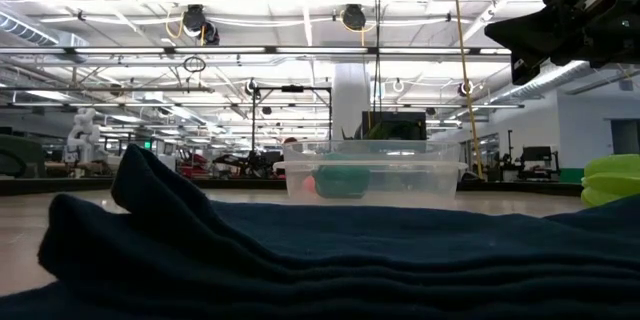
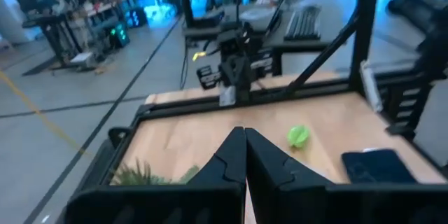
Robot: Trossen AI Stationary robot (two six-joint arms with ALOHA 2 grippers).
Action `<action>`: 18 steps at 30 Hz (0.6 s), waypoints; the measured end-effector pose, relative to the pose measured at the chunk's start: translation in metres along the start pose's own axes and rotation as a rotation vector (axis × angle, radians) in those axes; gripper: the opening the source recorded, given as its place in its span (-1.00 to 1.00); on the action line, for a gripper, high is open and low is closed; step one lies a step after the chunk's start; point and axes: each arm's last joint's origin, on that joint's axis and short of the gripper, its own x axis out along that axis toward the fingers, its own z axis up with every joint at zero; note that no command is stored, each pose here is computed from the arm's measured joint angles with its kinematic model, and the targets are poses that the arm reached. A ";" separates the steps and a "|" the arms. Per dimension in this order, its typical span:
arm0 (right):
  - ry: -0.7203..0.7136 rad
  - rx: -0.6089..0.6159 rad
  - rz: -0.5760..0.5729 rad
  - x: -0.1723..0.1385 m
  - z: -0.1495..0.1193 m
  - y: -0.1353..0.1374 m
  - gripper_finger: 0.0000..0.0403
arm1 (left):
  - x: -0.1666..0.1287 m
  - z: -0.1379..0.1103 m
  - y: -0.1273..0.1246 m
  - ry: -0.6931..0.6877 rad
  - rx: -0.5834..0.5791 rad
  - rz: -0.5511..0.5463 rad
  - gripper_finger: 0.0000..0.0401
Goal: Pick and placing Produce into tupperware
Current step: Put the star fruit into the transparent bin
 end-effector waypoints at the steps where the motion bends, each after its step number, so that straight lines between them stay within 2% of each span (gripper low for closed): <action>1: 0.001 0.000 0.000 0.000 0.000 0.000 -1.00 | -0.002 -0.003 -0.001 -0.017 -0.008 -0.010 -1.00; 6: 0.000 0.000 0.000 0.000 0.000 0.000 -1.00 | -0.007 -0.022 -0.005 -0.022 -0.032 -0.037 -1.00; 10: 0.000 0.000 0.000 0.000 0.000 0.000 -1.00 | -0.008 -0.047 -0.007 0.054 -0.017 0.030 -1.00; 15: 0.000 0.000 0.000 0.000 0.000 0.000 -1.00 | -0.008 -0.078 -0.010 0.101 -0.054 0.050 -1.00; 18: 0.000 0.000 0.000 0.000 0.000 0.000 -1.00 | -0.007 -0.090 -0.012 0.045 -0.092 0.028 -1.00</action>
